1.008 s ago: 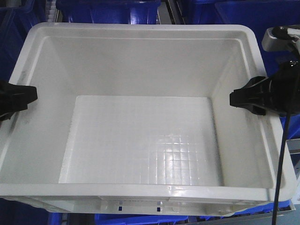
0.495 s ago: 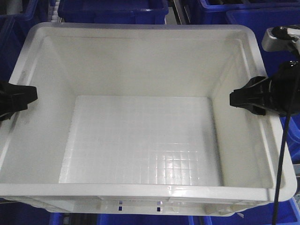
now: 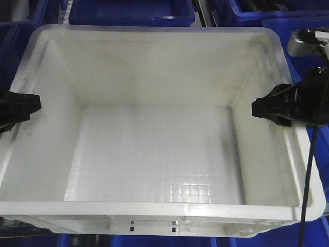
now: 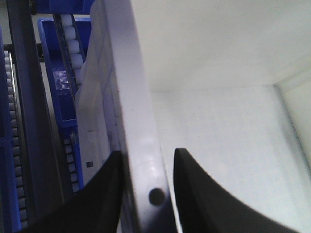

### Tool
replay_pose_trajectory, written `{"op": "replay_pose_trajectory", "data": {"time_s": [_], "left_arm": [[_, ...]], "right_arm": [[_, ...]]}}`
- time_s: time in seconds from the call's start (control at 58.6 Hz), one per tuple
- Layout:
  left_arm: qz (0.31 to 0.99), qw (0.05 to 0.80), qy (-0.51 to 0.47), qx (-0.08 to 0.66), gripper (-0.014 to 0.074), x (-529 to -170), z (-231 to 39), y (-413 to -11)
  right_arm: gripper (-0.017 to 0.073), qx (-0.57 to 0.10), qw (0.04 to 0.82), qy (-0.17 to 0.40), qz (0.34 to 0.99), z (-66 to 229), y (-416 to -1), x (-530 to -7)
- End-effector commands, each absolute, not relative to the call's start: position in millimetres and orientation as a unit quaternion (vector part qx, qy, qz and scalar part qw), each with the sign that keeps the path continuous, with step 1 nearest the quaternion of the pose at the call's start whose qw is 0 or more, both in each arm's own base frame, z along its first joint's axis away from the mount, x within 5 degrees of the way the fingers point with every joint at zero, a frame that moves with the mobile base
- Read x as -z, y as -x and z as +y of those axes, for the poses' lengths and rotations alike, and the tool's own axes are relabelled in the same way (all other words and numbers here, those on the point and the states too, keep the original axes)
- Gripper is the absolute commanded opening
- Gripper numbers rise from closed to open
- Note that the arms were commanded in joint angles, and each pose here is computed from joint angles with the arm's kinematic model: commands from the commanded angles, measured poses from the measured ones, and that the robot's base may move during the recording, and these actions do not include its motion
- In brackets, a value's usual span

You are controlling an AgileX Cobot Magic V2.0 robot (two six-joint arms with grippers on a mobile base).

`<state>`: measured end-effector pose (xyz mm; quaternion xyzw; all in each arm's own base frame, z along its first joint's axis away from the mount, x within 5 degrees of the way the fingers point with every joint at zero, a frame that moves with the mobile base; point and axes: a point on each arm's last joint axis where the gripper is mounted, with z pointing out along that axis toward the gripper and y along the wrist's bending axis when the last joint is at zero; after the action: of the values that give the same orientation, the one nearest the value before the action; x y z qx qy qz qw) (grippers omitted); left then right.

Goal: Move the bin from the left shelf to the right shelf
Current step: 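Hold the white tote level in both grippers above the blue-bin roller shelf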

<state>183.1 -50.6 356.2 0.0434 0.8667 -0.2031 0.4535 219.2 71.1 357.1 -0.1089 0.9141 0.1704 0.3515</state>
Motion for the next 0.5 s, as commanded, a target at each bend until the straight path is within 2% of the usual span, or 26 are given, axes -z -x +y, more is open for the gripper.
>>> {"op": "replay_pose_trajectory", "data": {"time_s": [0.0,0.478], "left_arm": [[0.823,0.518,-0.033,0.229,0.0,-382.6,-52.3,-180.7],[0.823,0.518,-0.033,0.229,0.0,-382.6,-52.3,-180.7]], "right_arm": [[-0.0004,-0.204,0.419,0.107,0.878,75.0,-216.5,-384.4],[-0.0004,-0.204,0.419,0.107,0.878,75.0,-216.5,-384.4]]}}
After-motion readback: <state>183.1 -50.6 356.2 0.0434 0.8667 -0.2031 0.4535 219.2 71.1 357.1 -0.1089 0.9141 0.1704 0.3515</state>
